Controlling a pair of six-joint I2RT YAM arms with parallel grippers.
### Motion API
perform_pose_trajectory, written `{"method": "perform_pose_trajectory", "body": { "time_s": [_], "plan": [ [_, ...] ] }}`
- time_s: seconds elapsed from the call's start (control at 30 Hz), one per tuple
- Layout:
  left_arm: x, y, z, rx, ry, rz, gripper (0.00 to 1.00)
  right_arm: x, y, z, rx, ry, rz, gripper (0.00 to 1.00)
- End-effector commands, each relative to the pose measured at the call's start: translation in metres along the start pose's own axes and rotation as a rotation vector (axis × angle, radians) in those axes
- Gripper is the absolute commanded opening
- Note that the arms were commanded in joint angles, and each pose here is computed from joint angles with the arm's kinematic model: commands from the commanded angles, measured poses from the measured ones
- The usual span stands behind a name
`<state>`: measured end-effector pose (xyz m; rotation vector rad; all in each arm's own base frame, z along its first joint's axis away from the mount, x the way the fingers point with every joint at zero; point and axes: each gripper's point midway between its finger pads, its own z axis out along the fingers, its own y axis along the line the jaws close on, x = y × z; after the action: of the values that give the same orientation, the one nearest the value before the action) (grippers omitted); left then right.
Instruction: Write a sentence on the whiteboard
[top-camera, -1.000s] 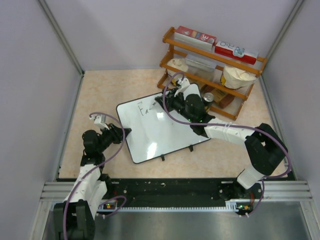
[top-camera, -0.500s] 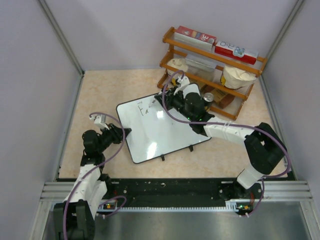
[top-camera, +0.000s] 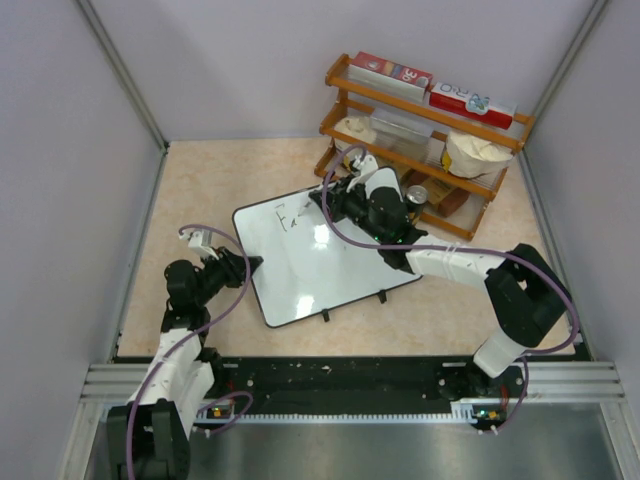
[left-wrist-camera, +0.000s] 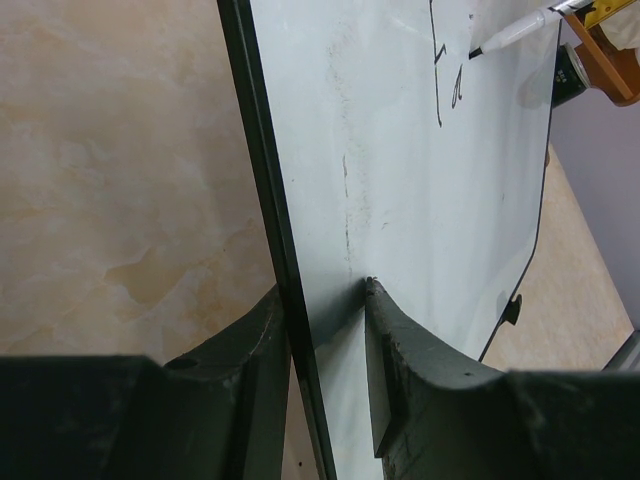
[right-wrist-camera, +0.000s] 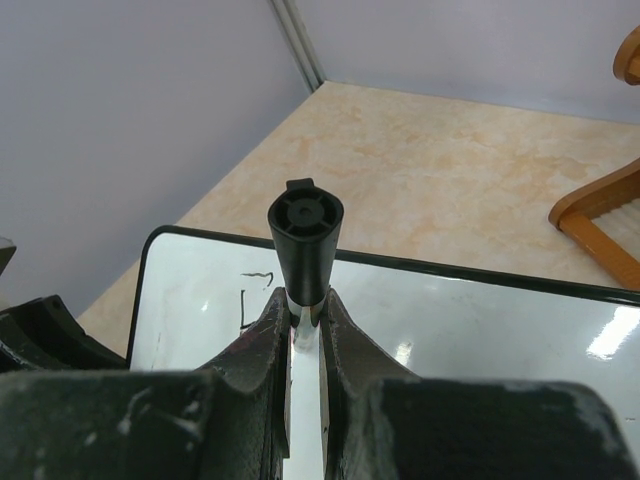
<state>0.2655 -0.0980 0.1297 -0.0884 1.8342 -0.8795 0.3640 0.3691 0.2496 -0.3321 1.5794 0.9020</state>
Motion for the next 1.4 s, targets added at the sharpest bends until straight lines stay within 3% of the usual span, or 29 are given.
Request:
{"method": "perform_pose_trajectory", "body": {
  "time_s": [0.0, 0.47, 1.03, 1.37],
  "plan": [
    [-0.006, 0.007, 0.002, -0.020, -0.033, 0.078, 0.00, 0.008, -0.014, -0.005, 0.038, 0.010, -0.033, 0.00],
    [-0.007, 0.007, 0.001, -0.019, -0.035, 0.080, 0.00, 0.016, -0.011, -0.024, 0.019, 0.023, -0.008, 0.00],
    [-0.006, 0.007, 0.002, -0.019, -0.032, 0.078, 0.00, -0.069, 0.031, -0.011, -0.091, -0.147, 0.047, 0.00],
    [-0.006, 0.006, 0.002, -0.016, -0.032, 0.079, 0.00, -0.052, 0.012, 0.006, -0.017, -0.111, 0.015, 0.00]
  ]
}}
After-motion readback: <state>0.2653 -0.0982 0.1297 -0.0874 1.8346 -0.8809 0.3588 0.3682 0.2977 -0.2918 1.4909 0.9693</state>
